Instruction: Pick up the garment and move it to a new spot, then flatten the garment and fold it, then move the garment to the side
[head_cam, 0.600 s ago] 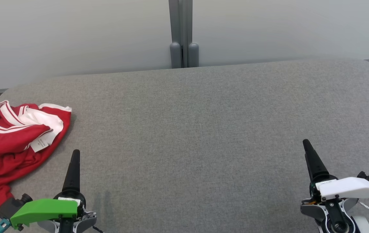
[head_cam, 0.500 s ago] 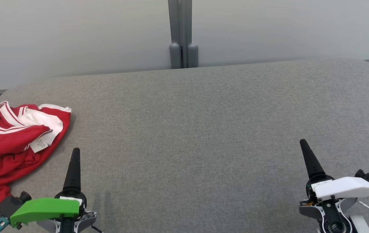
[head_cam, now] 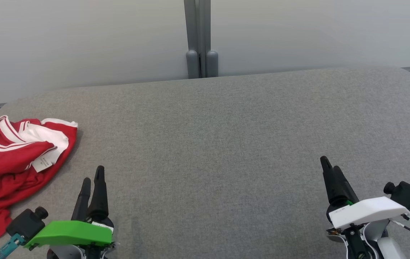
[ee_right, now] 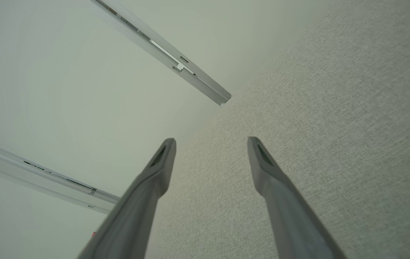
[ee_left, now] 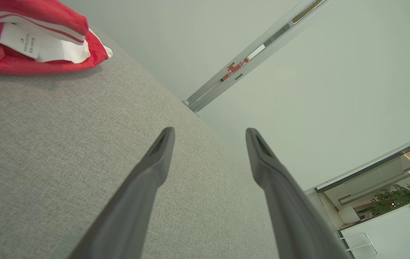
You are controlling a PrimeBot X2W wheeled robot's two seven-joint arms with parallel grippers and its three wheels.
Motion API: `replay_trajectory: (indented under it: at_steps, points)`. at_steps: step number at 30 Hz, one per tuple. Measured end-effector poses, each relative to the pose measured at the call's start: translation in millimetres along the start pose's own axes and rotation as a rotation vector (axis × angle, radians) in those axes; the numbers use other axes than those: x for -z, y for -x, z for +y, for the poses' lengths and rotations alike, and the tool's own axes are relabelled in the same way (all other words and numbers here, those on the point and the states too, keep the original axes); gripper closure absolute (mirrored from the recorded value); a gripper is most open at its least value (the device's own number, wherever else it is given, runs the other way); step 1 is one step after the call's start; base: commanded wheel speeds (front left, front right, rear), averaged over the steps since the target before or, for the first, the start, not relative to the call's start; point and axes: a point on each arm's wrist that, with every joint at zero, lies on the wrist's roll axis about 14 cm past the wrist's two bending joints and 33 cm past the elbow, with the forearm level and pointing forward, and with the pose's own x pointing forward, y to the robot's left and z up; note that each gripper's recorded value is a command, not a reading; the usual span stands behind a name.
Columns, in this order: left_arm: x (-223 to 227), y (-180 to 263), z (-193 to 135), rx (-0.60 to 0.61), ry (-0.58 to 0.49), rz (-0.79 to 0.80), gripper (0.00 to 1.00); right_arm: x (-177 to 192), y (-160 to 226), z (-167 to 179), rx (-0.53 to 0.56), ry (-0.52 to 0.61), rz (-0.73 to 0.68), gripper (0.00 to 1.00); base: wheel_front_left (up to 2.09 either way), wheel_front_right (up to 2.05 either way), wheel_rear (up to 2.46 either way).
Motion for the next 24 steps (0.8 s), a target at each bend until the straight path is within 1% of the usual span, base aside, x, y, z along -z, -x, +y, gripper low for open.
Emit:
replay_trajectory:
  at_steps: [11, 18, 24]
  points:
    - [8.2, 3.2, -11.0, 0.029, -0.170, 0.008, 0.00, 2.6, 3.5, 11.0, -0.042, 0.158, -0.003, 0.00, 0.00, 0.00, 0.00]
    - [11.7, 5.9, -17.6, 0.054, -0.243, 0.005, 0.00, 4.2, 5.3, 17.6, -0.068, 0.243, -0.010, 0.00, 0.00, 0.00, 0.00]
    - [13.8, 11.0, -15.7, 0.050, -0.306, 0.001, 0.00, 6.1, 9.7, 19.9, -0.081, 0.315, -0.013, 0.00, 0.00, 0.00, 0.00]
